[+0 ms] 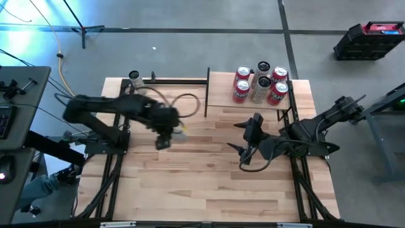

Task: Place canned beverage on shelf
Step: Put the white soda can on the shelf

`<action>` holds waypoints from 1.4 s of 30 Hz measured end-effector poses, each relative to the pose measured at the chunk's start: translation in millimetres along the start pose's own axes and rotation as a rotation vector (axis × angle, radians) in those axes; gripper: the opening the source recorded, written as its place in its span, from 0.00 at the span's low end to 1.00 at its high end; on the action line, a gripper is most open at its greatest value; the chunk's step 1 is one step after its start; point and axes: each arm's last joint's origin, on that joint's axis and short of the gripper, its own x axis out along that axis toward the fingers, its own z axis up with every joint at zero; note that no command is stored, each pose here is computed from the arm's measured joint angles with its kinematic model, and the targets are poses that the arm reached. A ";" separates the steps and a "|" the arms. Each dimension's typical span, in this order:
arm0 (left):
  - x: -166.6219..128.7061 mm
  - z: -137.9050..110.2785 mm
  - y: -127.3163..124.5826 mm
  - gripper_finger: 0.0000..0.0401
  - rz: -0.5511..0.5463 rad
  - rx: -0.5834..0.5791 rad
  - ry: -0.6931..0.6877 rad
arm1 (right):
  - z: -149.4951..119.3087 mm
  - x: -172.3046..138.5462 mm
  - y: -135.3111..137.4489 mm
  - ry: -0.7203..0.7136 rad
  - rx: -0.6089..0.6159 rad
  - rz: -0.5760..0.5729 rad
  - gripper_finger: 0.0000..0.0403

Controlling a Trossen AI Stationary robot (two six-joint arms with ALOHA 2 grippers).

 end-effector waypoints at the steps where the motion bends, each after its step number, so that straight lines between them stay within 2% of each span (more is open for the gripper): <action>1: 5.3 9.3 -1.5 0.60 0.012 0.008 0.010 | -1.3 1.8 1.6 0.010 -0.006 0.003 0.85; 5: 21.4 42.5 -4.4 0.60 0.023 0.016 -0.005 | -9.0 8.8 7.5 0.072 -0.014 0.018 0.85; 8: 40.8 57.3 -5.8 0.60 0.017 0.022 0.009 | -19.8 13.2 13.9 0.139 -0.040 -0.001 0.85; 11: 62.5 66.9 -7.4 0.60 -0.018 0.018 0.048 | -30.7 14.7 21.0 0.198 -0.048 -0.019 0.85; 15: 87.7 73.4 -9.6 0.61 -0.005 0.015 0.108 | -42.8 16.4 30.3 0.253 -0.048 -0.041 0.85; 19: 103.8 77.4 -12.6 0.61 -0.021 0.019 0.139 | -49.4 19.3 36.2 0.282 -0.042 -0.054 0.85; 26: 108.3 79.6 -14.7 0.61 -0.039 0.033 0.134 | -52.0 22.7 38.8 0.294 -0.034 -0.059 0.85; 31: 108.1 79.6 -14.7 0.66 -0.041 0.040 0.134 | -51.6 22.8 39.1 0.289 -0.030 -0.059 0.85; 36: 115.3 80.8 -17.8 0.70 -0.128 0.038 0.111 | -51.6 23.0 38.9 0.289 -0.030 -0.060 0.85; 42: 115.6 81.4 -17.5 0.71 -0.127 0.039 0.103 | -51.5 23.0 39.0 0.288 -0.029 -0.060 0.85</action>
